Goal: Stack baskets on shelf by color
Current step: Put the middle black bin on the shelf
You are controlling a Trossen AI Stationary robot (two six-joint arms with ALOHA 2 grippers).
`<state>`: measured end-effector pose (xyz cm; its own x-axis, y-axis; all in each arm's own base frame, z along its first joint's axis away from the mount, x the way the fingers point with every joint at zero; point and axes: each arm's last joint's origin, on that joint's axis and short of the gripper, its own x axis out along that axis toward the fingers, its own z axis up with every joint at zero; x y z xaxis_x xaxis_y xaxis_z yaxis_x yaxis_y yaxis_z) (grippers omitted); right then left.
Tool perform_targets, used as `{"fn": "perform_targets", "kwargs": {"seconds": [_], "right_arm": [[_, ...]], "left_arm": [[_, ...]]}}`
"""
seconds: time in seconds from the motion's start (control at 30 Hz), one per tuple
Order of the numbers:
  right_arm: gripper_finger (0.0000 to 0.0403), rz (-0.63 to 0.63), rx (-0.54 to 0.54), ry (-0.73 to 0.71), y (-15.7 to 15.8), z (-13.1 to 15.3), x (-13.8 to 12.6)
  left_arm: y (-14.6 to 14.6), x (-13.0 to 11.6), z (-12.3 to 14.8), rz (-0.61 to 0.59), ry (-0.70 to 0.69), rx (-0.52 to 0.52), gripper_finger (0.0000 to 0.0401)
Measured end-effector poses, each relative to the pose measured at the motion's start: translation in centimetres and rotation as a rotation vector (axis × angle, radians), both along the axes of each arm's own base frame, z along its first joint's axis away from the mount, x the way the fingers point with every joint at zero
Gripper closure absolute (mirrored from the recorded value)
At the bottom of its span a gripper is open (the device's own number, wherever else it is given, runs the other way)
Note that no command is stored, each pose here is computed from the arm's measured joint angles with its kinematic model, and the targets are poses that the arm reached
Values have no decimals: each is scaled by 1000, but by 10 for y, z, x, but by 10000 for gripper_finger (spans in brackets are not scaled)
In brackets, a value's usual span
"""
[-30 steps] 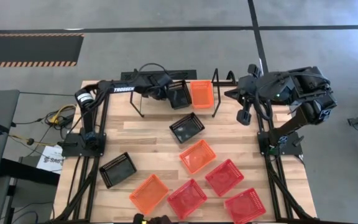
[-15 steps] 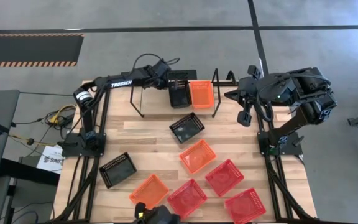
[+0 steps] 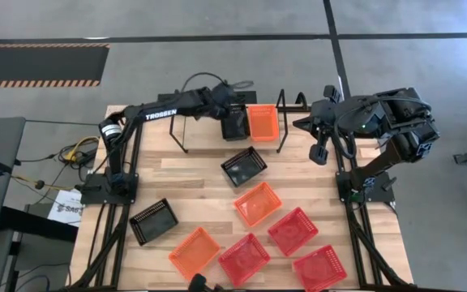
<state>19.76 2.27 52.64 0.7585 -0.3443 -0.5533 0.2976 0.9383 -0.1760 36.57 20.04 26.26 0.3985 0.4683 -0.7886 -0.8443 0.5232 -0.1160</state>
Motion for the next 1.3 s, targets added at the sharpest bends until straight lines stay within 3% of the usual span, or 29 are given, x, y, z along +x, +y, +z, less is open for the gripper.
{"fn": "perform_targets", "kwargs": {"seconds": [0.43, 0.87, 1.3], "right_arm": [[402, -1, 2, -3, 0, 0, 0], [402, -1, 3, -3, 0, 0, 0], [402, 0, 1, 0, 0, 0, 0]], "left_arm": [[-21, 25, -42, -80, 72, -101, 401], [-49, 21, -50, -113, 208, -192, 401], [-47, 26, -40, -115, 181, -162, 401]]}}
